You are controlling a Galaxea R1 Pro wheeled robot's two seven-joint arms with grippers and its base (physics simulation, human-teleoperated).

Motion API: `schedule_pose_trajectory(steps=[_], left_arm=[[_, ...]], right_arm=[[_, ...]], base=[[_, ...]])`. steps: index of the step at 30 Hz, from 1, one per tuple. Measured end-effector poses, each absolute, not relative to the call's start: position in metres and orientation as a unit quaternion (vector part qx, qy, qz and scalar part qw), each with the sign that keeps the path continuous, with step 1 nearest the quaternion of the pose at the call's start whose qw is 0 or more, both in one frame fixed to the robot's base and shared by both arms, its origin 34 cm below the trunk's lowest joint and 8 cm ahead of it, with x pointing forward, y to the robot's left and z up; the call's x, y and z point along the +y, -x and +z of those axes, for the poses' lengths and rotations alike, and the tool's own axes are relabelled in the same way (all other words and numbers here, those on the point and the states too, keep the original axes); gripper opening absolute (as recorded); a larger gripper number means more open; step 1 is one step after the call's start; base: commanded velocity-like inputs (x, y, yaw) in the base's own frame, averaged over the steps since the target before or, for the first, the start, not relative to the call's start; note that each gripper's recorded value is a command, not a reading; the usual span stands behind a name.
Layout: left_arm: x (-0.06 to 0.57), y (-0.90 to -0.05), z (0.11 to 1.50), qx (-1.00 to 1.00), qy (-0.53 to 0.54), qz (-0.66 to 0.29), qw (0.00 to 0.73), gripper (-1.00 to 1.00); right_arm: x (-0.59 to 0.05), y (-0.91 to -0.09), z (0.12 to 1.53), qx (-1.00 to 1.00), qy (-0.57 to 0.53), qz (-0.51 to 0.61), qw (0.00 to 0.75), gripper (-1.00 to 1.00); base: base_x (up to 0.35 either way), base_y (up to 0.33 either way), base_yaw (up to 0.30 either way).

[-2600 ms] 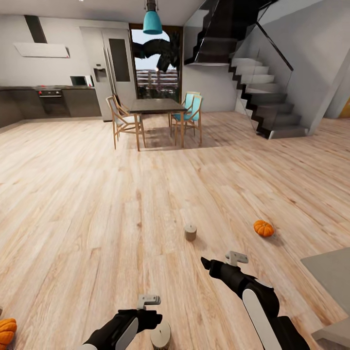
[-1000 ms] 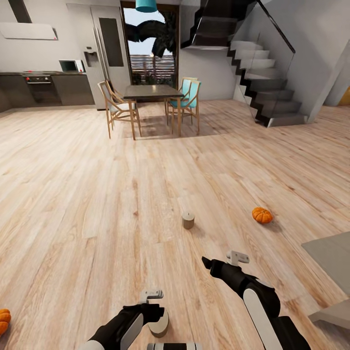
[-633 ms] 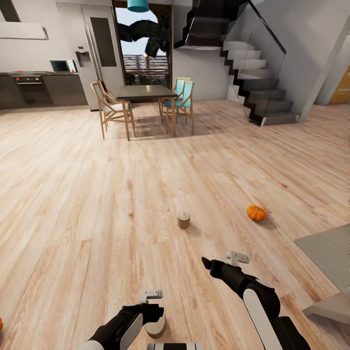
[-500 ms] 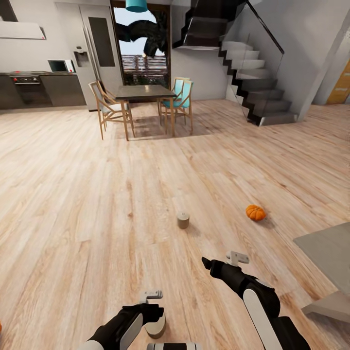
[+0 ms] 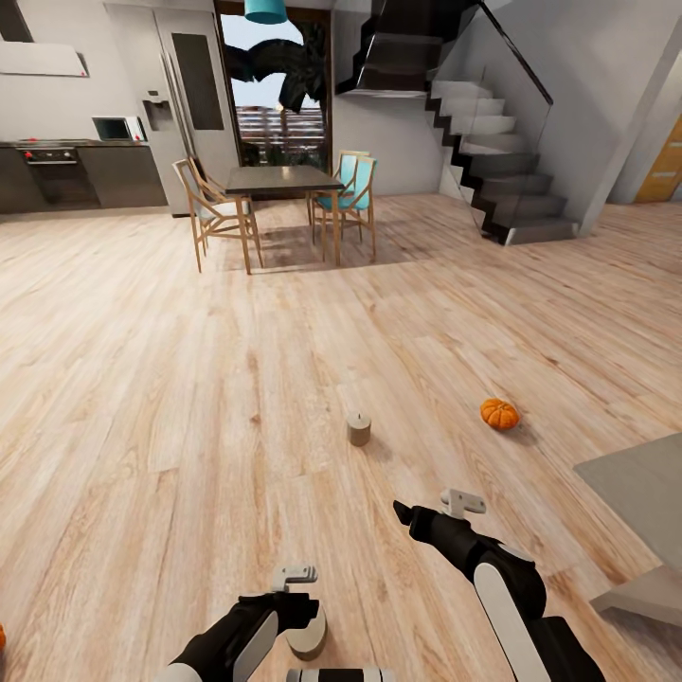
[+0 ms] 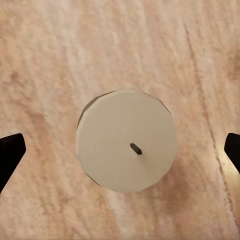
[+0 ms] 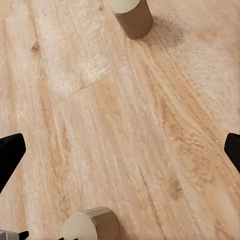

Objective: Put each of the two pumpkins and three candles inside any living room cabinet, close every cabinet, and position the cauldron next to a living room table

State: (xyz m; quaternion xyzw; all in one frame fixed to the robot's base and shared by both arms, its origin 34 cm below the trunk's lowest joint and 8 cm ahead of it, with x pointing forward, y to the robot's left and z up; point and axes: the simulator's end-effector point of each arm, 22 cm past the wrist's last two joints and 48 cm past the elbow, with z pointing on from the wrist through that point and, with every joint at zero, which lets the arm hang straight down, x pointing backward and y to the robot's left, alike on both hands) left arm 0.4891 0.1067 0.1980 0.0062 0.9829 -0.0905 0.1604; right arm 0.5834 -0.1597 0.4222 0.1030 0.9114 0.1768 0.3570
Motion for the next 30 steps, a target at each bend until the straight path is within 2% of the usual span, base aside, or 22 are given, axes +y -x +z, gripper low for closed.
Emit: schedule_pose_trajectory(steps=[20,30], left_arm=[[0.1066,-0.4895,0.1986,0.983,-0.007,-0.090,0.161,1.00],[0.1064,-0.4911,0.2007,0.982,-0.008,-0.091,0.164,1.00]], right_arm=[[-0.1599,-0.5834,0.4227,0.911,-0.103,0.177,0.357,1.00],[-0.1598,-0.5839,0.4252,0.910,-0.103,0.178,0.360,1.00]], base=[[0.000,0.016,-0.042],[-0.019,0.016,-0.125]])
